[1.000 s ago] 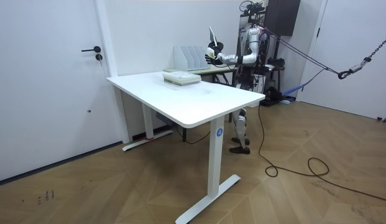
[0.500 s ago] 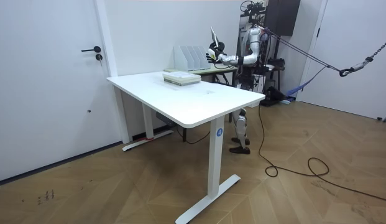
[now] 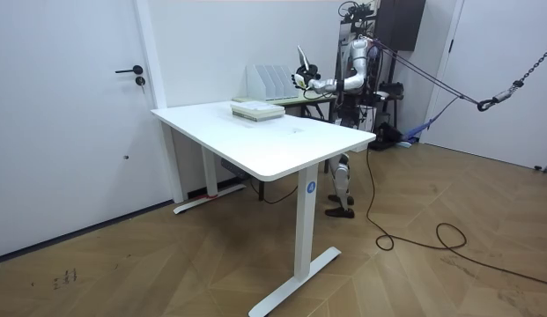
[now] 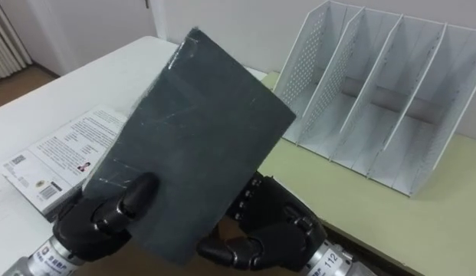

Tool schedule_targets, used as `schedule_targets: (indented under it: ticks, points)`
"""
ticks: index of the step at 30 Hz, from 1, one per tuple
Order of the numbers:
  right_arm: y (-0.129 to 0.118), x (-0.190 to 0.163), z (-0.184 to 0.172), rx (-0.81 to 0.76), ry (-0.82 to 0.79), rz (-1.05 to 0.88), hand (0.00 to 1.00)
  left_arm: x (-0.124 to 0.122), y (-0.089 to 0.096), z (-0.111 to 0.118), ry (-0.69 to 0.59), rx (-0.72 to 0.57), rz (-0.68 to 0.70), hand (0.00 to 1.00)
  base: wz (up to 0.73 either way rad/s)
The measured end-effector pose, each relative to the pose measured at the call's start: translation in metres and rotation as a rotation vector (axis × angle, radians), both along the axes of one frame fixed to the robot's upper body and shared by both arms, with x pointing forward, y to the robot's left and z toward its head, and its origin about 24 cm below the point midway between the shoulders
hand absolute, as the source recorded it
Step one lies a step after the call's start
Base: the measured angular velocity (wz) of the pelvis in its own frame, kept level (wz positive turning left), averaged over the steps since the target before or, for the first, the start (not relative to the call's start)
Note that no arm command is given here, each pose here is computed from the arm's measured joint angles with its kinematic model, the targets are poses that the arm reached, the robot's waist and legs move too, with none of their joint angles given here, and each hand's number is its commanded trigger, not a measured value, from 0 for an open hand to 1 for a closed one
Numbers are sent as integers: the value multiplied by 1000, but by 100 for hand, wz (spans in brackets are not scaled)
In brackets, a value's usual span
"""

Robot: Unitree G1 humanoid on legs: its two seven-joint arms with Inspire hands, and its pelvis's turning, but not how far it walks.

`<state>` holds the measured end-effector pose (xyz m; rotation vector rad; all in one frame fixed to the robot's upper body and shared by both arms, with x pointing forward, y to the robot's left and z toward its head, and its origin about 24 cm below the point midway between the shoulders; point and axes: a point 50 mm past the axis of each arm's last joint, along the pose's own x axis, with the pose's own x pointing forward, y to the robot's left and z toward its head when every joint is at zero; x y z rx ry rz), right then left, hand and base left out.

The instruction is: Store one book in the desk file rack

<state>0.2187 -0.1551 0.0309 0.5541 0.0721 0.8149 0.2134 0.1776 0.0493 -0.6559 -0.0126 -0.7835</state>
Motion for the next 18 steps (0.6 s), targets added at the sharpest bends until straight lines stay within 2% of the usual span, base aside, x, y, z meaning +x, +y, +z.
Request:
schedule_targets:
  ticks: [10,18]
  points:
    - [-8,11,20,40,-65,-23,0,-1,5,-12,50,6,9,100,-5]
    - [-17,12,24,34,-57,-44,0,-3,11,-17,68,17,-7,100,0]
